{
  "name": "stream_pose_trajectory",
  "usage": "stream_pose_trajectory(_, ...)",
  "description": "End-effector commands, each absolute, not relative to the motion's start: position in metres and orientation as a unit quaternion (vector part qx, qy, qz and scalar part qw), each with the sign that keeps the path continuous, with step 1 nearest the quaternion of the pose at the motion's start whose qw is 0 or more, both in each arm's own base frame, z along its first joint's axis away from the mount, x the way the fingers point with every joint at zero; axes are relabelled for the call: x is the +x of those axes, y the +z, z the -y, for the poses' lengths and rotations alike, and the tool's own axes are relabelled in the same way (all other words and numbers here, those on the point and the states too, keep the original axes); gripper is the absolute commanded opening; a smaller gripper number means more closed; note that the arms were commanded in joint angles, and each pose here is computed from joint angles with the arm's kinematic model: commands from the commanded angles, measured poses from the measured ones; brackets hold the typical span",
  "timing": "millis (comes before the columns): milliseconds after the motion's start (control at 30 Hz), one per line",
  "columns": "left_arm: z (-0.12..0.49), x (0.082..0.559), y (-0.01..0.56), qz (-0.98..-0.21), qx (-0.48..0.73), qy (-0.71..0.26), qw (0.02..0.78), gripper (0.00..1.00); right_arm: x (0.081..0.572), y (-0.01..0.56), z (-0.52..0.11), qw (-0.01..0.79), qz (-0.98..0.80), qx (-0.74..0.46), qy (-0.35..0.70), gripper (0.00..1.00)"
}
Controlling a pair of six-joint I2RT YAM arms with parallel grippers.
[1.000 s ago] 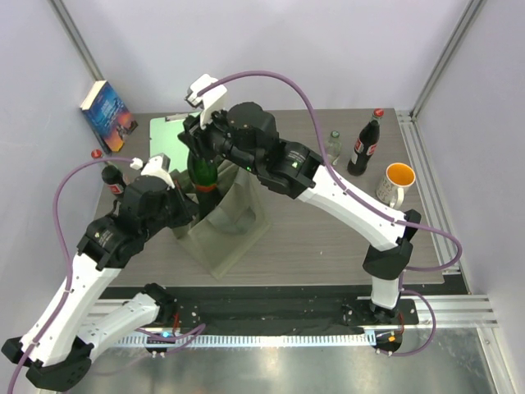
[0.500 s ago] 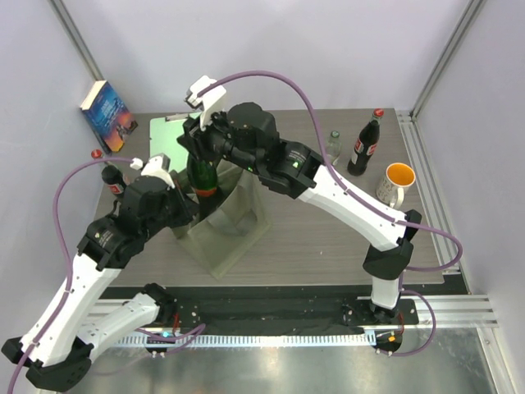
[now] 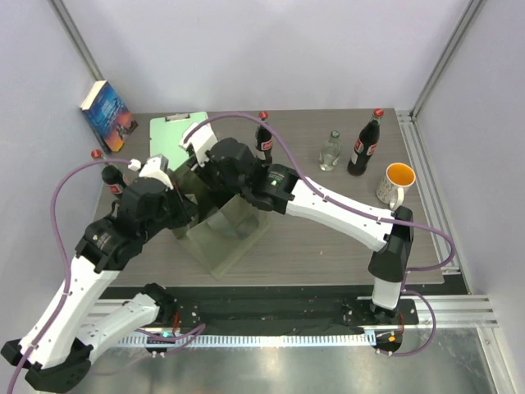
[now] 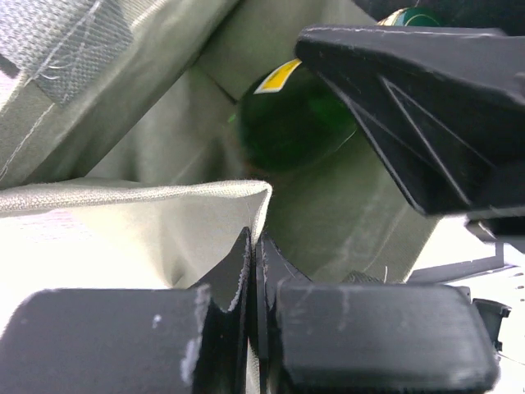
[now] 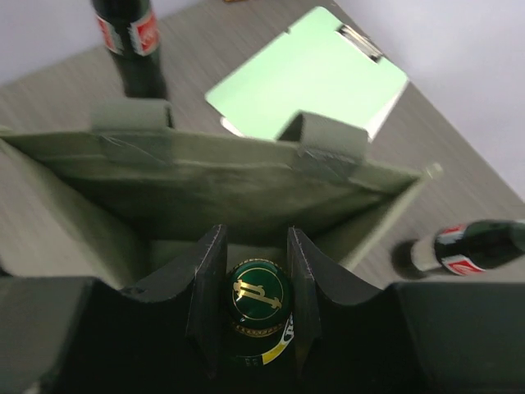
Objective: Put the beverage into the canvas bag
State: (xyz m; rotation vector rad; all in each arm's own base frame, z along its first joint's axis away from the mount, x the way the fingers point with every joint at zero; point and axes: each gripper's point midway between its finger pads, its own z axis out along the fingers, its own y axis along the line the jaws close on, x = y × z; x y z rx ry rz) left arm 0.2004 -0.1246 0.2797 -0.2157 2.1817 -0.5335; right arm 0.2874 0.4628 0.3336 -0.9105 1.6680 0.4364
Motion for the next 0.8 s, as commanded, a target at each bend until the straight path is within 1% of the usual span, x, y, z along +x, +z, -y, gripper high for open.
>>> stream_pose_trajectory(0, 0.117, 0.195, 0.288, -0.870, -0.092, -0.208, 0.438, 0.00, 0.305, 0.448, -0.414, 0.693, -0.636, -0.308, 0.144, 0.01)
stream_pose_trajectory(200, 0.110, 0.190, 0.285, -0.872, -0.095, -0.199, 0.437, 0.00, 0.323, 0.432, -0.400, 0.686, -0.649, -0.306, 0.124, 0.01)
stream_pose_trajectory(500, 0.110, 0.189, 0.289, -0.871, -0.089, -0.201, 0.440, 0.00, 0.344, 0.413, -0.390, 0.669, -0.667, -0.294, 0.145, 0.01)
stream_pose_trajectory(767, 0.121, 0.193, 0.290, -0.869, -0.078, -0.220, 0.435, 0.00, 0.343, 0.417, -0.421, 0.662, -0.654, -0.307, 0.202, 0.01)
